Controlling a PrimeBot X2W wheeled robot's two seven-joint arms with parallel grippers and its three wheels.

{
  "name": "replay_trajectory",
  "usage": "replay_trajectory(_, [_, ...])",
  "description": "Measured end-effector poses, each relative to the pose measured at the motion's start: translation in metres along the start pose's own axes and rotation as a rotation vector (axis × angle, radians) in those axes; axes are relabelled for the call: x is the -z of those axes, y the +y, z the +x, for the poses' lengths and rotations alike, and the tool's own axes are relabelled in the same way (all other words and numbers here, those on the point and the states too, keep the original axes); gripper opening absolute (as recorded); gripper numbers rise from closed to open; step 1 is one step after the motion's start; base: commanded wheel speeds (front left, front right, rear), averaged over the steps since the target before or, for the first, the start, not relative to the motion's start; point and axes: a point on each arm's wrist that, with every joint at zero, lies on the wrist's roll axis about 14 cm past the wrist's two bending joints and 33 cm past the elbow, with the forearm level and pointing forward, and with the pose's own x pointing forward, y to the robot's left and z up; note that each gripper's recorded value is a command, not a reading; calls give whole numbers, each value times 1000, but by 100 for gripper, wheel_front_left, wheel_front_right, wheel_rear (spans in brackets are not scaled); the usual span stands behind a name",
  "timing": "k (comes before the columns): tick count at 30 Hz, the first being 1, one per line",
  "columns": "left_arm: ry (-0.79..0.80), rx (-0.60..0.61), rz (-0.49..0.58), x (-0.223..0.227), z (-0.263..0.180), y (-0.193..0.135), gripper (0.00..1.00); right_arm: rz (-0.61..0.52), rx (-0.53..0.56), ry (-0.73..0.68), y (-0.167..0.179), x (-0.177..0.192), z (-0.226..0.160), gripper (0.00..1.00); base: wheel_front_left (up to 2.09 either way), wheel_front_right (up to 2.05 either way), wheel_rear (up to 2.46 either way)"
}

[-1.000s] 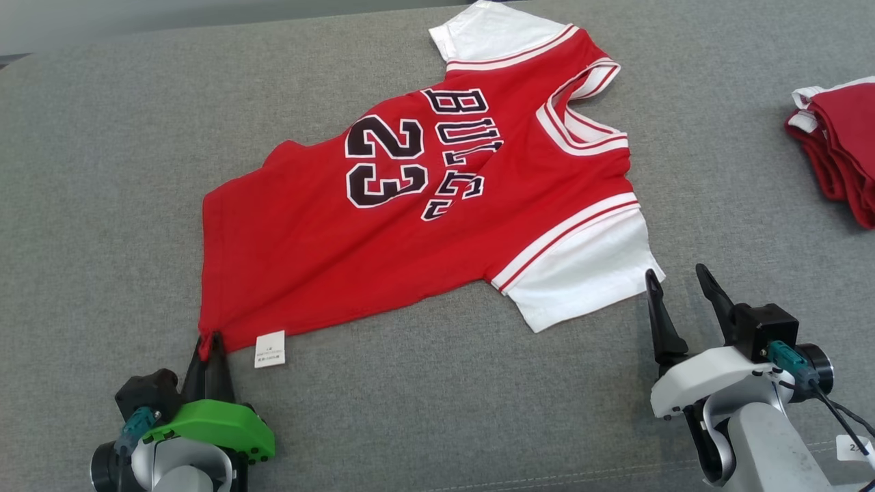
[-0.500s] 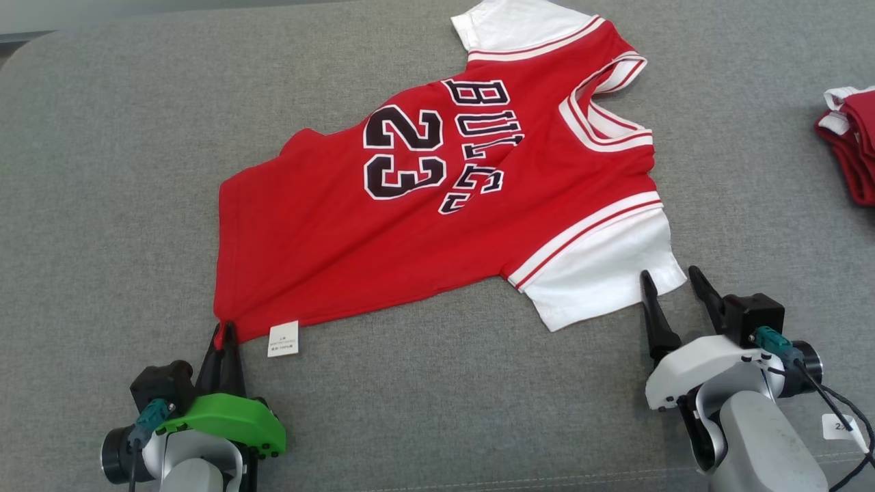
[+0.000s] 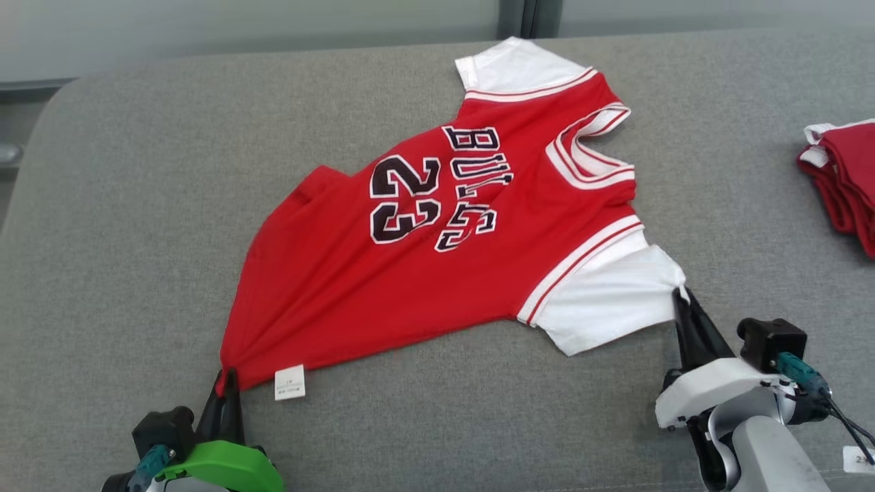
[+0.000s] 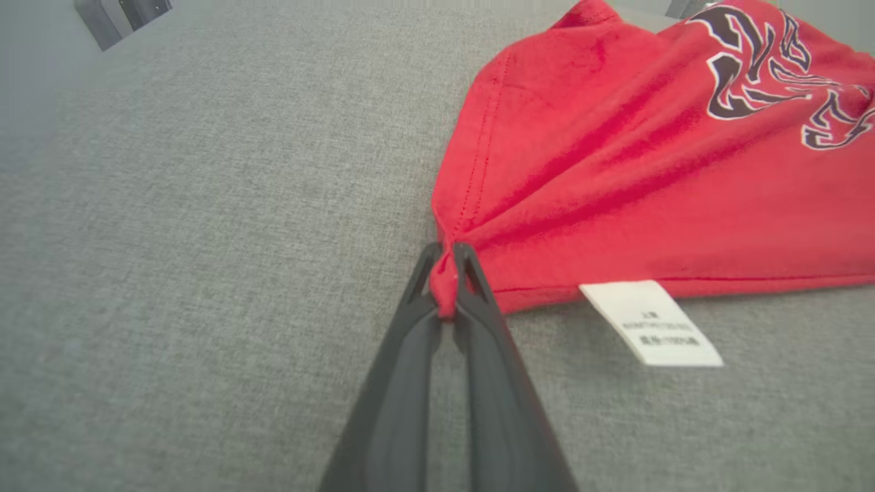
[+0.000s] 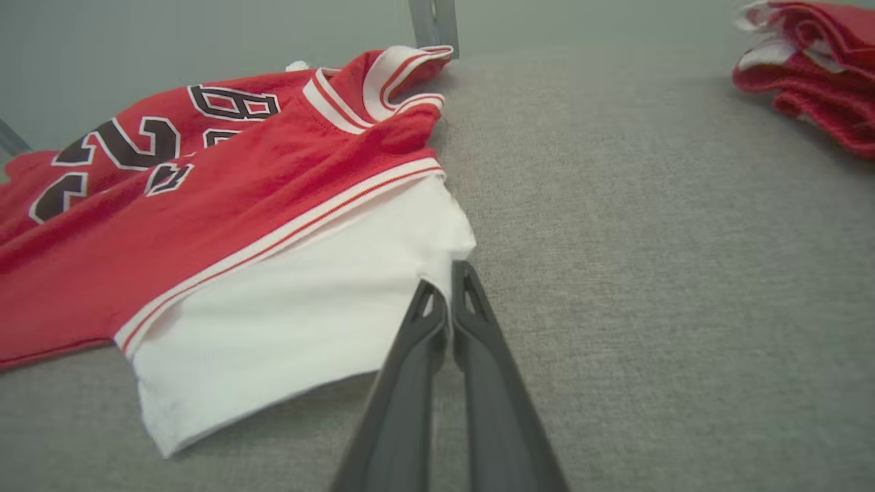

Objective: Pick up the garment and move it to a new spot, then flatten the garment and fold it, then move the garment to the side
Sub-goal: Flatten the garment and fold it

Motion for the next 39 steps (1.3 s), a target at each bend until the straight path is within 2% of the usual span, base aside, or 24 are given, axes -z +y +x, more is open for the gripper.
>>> replay_trajectory(3, [-64, 23, -1, -18, -8, -3, 0, 26, 5, -143, 0, -44, -11, 0, 0, 0, 0])
replay_trajectory(7, [-220, 114, 46, -72, -4, -24, 0, 18, -13, -358, 1, -117, -27, 0, 0, 0, 0])
replay_trajectory(12, [-395, 276, 199, -152, 21, -68, 0, -94, -59, -613, 3, -221, -34, 0, 0, 0, 0])
replay_trajectory(17, [-541, 367, 369, -244, 52, -109, 0, -218, -111, -767, 15, -300, -21, 0, 0, 0, 0])
replay_trajectory(19, [-578, 395, 430, -272, 63, -125, 0, -253, -115, -783, 15, -318, -8, 0, 0, 0, 0])
replay_trajectory(23, [-664, 446, 515, -316, 86, -155, 0, -292, -89, -736, 1, -330, 32, 0, 0, 0, 0])
replay_trajectory(31, [-722, 420, 616, -354, 161, -173, 0, -365, -2, -823, -16, -404, 104, 0, 0, 0, 0])
replay_trajectory(36, [-852, 365, 619, -396, 184, -184, 0, -453, 44, -994, -9, -461, 109, 0, 0, 0, 0])
replay_trajectory(38, [-887, 343, 600, -403, 190, -182, 0, -457, 67, -1024, -14, -464, 113, 0, 0, 0, 0])
replay_trajectory(39, [-893, 346, 589, -399, 197, -181, 0, -468, 74, -999, -17, -451, 127, 0, 0, 0, 0])
